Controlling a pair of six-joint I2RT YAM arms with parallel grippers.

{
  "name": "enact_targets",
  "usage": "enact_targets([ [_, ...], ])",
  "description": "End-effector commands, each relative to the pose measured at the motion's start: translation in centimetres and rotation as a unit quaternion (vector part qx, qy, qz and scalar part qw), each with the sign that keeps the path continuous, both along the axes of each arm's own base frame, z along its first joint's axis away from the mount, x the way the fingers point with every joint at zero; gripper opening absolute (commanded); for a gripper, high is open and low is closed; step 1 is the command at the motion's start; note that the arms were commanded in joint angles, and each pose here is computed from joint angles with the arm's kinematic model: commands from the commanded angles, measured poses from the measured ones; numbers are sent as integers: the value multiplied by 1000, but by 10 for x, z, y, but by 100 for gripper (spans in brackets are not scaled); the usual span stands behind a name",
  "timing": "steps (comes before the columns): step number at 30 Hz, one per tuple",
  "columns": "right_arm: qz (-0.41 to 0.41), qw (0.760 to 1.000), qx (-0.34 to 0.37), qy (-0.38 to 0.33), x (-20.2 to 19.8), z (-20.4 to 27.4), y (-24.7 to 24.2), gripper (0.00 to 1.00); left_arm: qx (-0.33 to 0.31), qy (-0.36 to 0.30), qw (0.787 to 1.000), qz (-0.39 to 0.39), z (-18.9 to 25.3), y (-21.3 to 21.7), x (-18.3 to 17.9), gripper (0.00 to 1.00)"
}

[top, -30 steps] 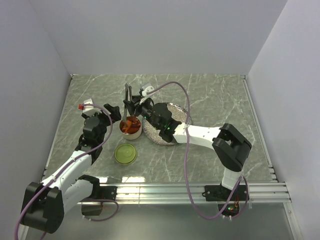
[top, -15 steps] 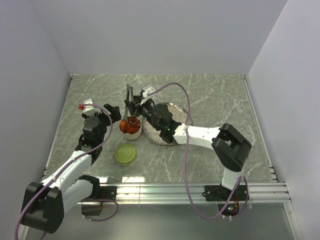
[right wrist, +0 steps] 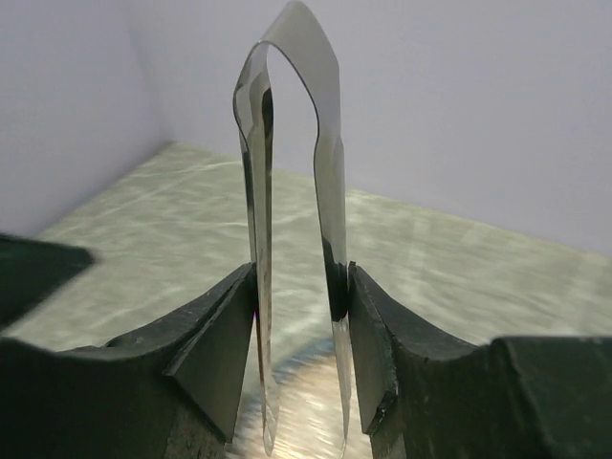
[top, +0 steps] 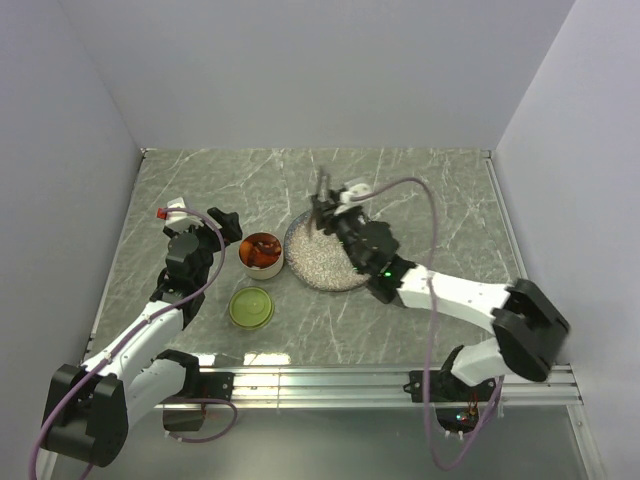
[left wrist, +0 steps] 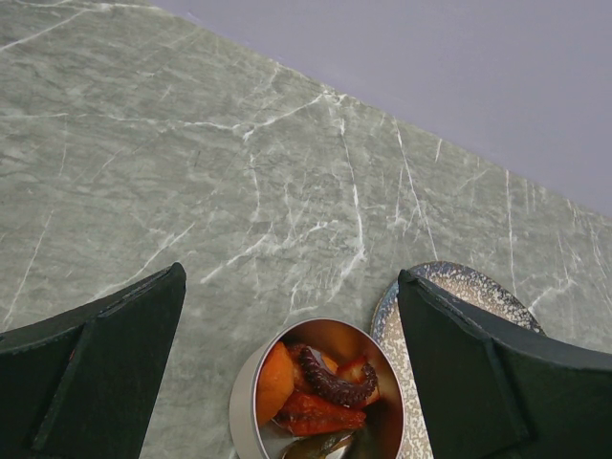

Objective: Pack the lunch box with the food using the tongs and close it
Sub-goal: Put down the clamp

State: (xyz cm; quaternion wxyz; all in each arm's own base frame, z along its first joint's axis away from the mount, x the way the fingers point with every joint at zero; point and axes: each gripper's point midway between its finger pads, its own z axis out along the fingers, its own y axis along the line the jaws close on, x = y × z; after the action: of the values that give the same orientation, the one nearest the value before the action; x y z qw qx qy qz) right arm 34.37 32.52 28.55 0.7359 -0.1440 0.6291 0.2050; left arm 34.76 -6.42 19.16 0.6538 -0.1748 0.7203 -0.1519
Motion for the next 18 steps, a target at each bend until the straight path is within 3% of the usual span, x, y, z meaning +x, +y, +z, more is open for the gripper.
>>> enact_targets([
  [1,-93,995,18,-13,4,28,-76,49,-10,-25,1000,8,13,4,2,99],
  [6,-154,988,-13,24,-18,5,-138,49,-11,-25,1000,8,13,4,2,99],
  [8,-171,985,11,27,-32,13,-162,49,-11,-25,1000,7,13,4,2,99],
  [18,-275,944,10,181,-70,-44,-236,49,-15,-27,1000,4,15,4,0,100],
])
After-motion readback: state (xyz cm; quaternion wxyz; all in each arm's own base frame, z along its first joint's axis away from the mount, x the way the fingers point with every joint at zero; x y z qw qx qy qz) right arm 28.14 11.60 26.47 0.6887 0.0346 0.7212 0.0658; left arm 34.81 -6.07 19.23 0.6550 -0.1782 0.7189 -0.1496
